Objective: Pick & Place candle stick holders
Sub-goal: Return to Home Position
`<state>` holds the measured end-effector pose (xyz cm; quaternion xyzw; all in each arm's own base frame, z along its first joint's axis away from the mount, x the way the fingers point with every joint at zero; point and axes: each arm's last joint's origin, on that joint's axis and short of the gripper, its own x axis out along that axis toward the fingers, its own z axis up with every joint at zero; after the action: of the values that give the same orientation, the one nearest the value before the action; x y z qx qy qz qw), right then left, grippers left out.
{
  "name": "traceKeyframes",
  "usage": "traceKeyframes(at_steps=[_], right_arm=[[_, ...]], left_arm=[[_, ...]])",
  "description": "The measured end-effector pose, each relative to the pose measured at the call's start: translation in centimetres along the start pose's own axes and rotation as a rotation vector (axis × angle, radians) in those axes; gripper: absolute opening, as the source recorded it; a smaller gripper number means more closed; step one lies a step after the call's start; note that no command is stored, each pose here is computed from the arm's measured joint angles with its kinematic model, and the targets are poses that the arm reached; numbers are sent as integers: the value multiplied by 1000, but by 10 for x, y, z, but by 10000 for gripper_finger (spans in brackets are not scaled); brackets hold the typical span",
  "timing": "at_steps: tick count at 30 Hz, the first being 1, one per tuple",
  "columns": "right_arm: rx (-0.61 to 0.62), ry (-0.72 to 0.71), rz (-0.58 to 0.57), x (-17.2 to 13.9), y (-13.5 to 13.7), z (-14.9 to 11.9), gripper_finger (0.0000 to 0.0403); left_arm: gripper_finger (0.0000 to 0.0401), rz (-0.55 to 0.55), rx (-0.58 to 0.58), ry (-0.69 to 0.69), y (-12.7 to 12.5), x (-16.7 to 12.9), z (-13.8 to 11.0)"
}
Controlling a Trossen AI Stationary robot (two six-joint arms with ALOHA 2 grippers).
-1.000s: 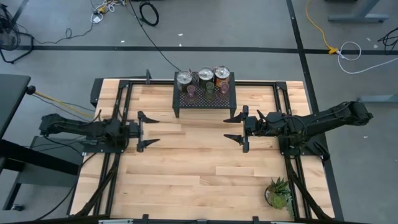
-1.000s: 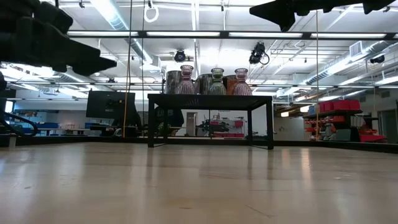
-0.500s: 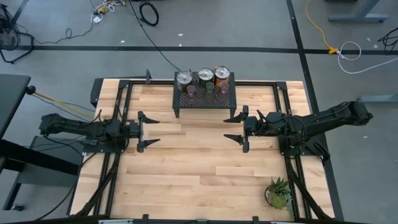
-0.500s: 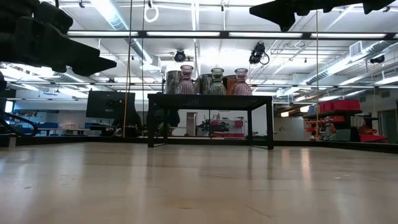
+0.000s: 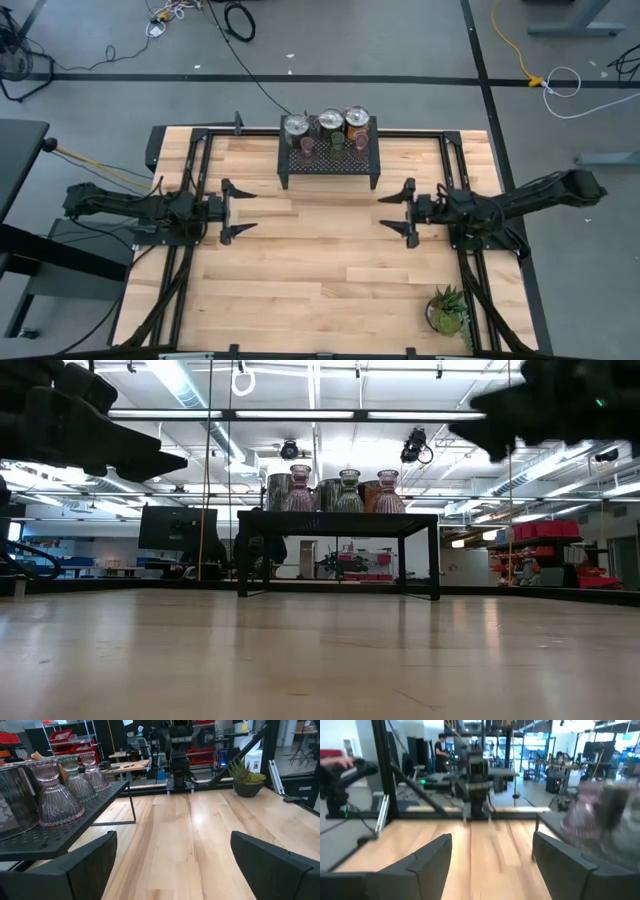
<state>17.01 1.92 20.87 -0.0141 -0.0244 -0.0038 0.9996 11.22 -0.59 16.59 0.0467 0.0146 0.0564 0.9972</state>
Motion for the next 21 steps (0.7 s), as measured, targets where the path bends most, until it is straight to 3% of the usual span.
traceKeyframes(at_steps=[6,13,19,21], right_arm=[[-8,53,-12,-35,-6,-42,279],[-19,149,-81,-54,-17,-46,279],[-8,15,-120,-75,-21,-35,279],[0,-78,-120,-76,-21,-25,279]], left_arm=[[390,11,-9,-40,2,-3,3],[390,125,-33,-168,15,-12,14],[390,228,-48,-319,25,-20,26],[390,244,-41,-296,27,-19,24]])
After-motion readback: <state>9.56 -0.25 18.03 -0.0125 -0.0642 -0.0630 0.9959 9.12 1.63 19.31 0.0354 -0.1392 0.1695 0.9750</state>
